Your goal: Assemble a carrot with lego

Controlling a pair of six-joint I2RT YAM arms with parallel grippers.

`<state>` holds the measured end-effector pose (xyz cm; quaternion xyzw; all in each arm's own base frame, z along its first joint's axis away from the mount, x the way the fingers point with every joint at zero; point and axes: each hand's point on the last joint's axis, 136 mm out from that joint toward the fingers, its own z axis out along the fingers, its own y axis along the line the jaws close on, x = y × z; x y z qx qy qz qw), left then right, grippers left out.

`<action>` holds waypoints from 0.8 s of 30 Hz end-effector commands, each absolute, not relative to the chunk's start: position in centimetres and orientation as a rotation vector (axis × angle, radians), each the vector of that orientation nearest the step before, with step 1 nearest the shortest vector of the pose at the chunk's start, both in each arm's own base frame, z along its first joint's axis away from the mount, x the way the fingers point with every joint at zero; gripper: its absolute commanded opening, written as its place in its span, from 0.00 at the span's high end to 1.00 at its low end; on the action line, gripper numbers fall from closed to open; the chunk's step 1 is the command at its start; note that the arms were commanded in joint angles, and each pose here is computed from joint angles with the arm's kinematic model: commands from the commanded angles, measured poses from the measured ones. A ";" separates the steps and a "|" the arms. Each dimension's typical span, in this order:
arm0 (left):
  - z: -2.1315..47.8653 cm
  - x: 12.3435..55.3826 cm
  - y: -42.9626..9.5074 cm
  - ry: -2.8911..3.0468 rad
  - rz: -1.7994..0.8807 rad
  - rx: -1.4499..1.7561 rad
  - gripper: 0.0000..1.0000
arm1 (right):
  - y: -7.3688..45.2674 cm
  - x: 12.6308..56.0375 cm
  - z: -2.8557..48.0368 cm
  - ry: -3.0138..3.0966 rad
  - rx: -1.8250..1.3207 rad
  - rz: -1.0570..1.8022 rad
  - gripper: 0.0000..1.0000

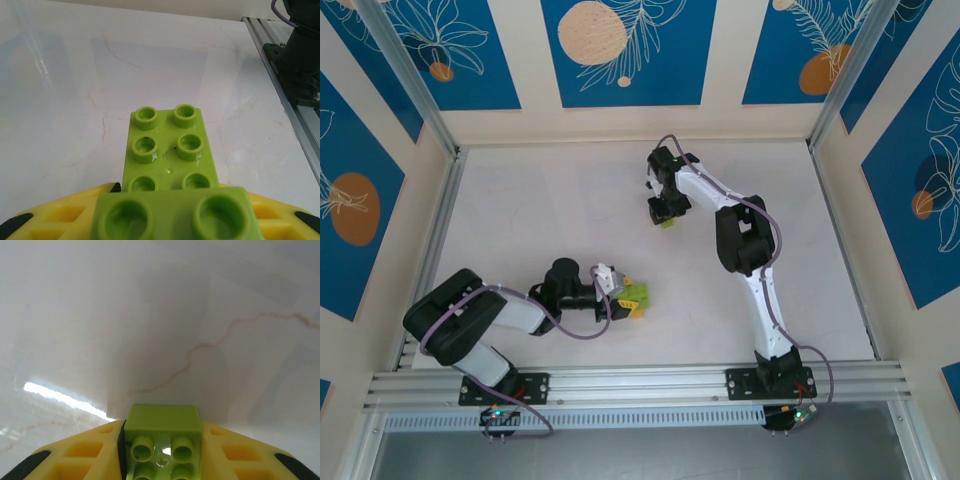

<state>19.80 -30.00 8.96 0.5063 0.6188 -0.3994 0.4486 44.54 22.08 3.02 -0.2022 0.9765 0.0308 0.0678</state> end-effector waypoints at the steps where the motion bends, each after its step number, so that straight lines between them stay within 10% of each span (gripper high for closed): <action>1: 9.3 20.1 -30.2 1.495 -0.981 1.279 0.51 | 22.5 41.4 7.5 2.969 -0.564 0.126 0.65; 24: 9.9 19.1 -30.2 1.462 -0.977 1.311 0.62 | 26.0 23.9 14.6 3.115 -0.380 0.299 0.70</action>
